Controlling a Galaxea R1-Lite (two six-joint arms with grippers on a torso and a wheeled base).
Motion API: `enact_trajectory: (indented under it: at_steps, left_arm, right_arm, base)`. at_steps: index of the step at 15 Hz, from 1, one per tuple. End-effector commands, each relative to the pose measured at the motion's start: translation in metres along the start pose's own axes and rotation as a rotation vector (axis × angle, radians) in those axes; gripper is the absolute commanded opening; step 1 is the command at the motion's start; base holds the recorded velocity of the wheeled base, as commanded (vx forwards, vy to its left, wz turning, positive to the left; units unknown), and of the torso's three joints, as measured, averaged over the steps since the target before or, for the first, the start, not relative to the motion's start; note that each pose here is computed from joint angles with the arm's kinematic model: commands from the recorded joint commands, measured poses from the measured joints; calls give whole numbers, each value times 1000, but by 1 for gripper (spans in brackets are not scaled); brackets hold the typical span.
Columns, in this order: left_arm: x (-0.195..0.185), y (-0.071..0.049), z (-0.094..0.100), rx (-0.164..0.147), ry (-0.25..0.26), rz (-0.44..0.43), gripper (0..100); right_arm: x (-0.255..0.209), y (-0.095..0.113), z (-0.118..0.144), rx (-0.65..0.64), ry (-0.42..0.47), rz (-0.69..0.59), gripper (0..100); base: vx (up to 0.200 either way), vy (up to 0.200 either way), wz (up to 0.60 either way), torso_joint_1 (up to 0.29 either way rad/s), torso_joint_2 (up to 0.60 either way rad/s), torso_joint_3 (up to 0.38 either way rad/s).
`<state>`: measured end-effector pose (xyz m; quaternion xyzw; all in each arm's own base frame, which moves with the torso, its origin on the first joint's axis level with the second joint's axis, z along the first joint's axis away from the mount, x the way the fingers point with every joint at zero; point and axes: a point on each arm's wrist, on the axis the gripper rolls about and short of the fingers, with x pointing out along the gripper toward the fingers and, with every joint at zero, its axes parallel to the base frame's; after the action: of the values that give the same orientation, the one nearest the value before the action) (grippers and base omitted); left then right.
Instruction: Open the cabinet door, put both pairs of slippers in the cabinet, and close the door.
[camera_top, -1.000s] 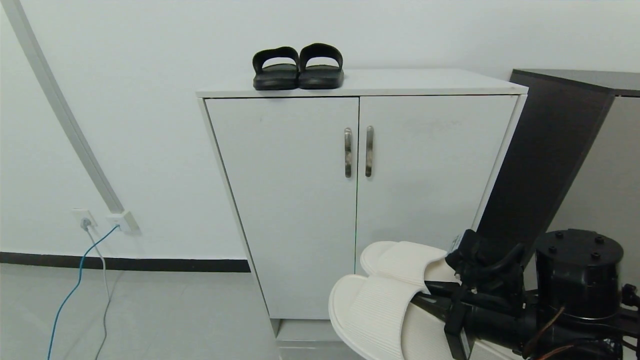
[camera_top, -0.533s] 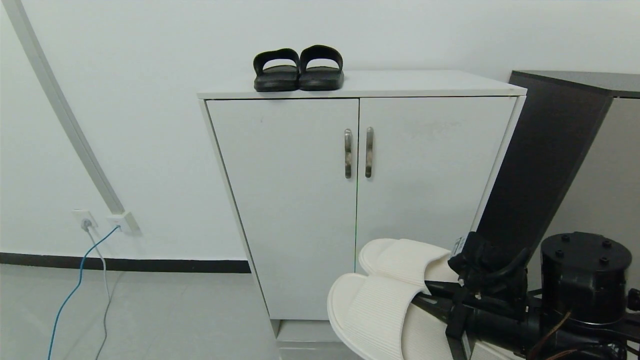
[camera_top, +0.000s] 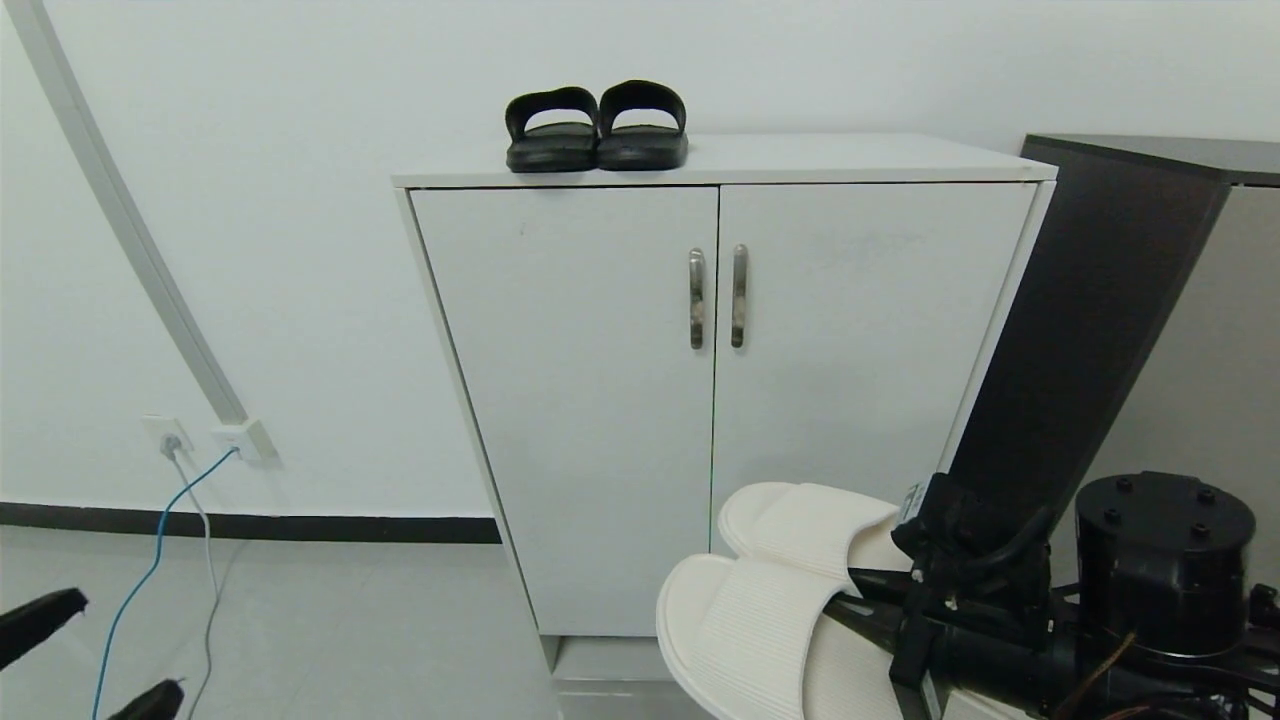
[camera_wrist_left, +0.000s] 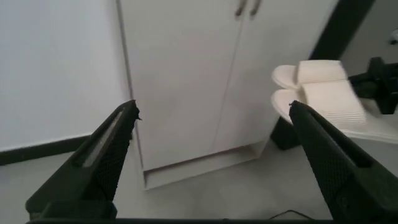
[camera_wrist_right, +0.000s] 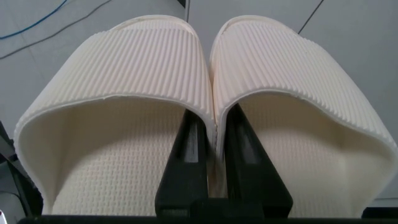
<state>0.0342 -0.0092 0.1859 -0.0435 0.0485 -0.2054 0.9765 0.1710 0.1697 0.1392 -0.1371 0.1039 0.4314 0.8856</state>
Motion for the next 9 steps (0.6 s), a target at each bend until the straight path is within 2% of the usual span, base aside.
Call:
enact_trajectory:
  at_steps: [1,3,5,6,8,9]
  left_arm:
    - [30,8,26,-16,53,-60,100]
    - [45,6,43,-8,55,-132,100]
    - [75,-1,59,5,72,-250,100]
    - [86,-3,63,8,77,-259,100]
    - [120,-15,70,23,81,-270,100]
    - [140,-26,69,33,70,-286,100]
  right_arm:
    - [1,0,0,0,2,0,0]
    - [1,0,-1,2,5,1,0]
    - [3,0,-3,5,16,1,0]
    - [3,0,-4,5,18,2,0]
    - [3,-1,-4,8,18,-3,0]
    - [4,-1,-4,10,20,-3,0]
  base:
    - [0,0,0,2,32,51]
    - [0,0,0,0,0,0]
    - [0,0,0,0,0,0]
    - [0,0,0,0,0,0]
    - [0,0,0,0,0,0]
    - [0,0,0,0,0,0]
